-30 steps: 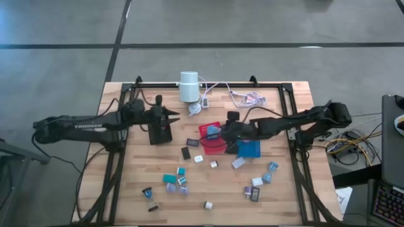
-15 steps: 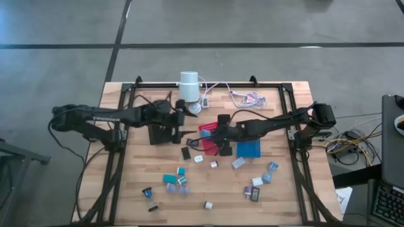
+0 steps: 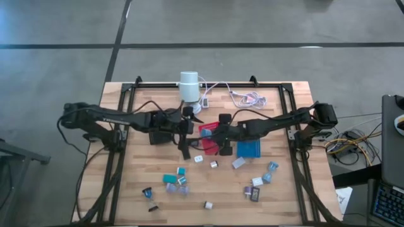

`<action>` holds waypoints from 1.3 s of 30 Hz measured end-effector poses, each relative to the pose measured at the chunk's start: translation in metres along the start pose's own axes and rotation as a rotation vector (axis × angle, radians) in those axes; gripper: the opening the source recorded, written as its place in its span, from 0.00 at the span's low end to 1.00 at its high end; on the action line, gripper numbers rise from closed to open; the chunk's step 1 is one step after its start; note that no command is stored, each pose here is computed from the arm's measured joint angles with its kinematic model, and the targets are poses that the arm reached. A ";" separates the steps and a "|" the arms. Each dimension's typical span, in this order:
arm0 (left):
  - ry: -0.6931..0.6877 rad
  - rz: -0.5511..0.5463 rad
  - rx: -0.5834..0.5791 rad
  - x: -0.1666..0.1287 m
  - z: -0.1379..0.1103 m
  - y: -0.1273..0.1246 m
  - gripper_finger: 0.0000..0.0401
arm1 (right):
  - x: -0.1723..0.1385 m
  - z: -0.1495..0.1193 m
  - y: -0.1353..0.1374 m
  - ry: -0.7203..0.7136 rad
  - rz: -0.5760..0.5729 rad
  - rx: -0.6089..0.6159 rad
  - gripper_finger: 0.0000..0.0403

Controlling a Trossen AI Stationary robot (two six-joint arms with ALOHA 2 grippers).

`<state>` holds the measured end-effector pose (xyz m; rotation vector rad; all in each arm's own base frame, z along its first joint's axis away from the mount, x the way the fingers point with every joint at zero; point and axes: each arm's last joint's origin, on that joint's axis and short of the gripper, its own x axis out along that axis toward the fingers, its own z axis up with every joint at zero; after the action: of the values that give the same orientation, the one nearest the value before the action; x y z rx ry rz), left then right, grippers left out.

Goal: Pick & Place Office items
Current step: Put the top blue hourglass into the blue bin

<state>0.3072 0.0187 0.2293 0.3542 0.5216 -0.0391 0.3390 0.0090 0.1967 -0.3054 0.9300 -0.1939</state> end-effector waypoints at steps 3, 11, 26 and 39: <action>0.011 -0.008 0.003 0.003 0.002 -0.001 0.89 | 0.000 0.000 0.000 -0.007 -0.001 0.001 0.46; 0.048 -0.027 0.014 0.015 0.002 -0.003 0.89 | 0.000 0.000 0.000 -0.009 -0.002 -0.001 0.46; 0.055 -0.043 -0.009 0.020 0.001 -0.005 0.71 | 0.000 0.002 0.000 -0.022 -0.004 0.004 0.46; 0.074 -0.045 -0.023 0.019 0.001 -0.005 0.44 | 0.001 0.001 -0.001 -0.020 -0.010 0.009 0.50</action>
<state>0.3241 0.0148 0.2193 0.3222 0.6026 -0.0636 0.3403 0.0081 0.1973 -0.3034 0.9077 -0.2042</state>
